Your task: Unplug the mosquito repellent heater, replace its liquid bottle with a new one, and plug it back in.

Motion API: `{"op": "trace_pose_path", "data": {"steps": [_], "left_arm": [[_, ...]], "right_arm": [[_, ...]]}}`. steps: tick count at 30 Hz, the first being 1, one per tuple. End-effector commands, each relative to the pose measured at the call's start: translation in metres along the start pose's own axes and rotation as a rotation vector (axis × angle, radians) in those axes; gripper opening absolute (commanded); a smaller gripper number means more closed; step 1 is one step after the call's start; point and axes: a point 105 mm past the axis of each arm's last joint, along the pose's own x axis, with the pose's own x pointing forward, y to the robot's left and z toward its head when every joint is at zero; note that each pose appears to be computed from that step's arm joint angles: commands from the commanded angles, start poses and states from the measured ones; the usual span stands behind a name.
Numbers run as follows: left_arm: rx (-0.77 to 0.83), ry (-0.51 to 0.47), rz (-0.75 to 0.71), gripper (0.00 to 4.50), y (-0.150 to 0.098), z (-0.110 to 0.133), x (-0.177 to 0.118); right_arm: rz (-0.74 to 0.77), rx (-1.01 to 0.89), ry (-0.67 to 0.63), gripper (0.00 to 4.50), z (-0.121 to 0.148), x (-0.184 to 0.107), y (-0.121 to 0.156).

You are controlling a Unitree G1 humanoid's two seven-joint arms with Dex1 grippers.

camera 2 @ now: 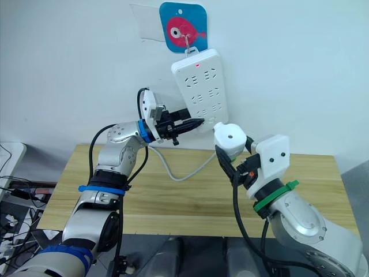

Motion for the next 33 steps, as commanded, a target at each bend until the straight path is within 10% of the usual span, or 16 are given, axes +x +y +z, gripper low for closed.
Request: {"op": "trace_pose_path", "data": {"steps": [1,33], "left_arm": [[0.041,-0.038,-0.021,1.32,-0.003,0.016,0.004],[0.040,-0.030,-0.065,1.32,-0.013,0.015,0.011]], "right_arm": [[0.011,-0.028,-0.057,2.89,0.010,-0.001,0.007],[-0.099,0.028,-0.060,2.89,0.016,0.038,-0.006]]}}
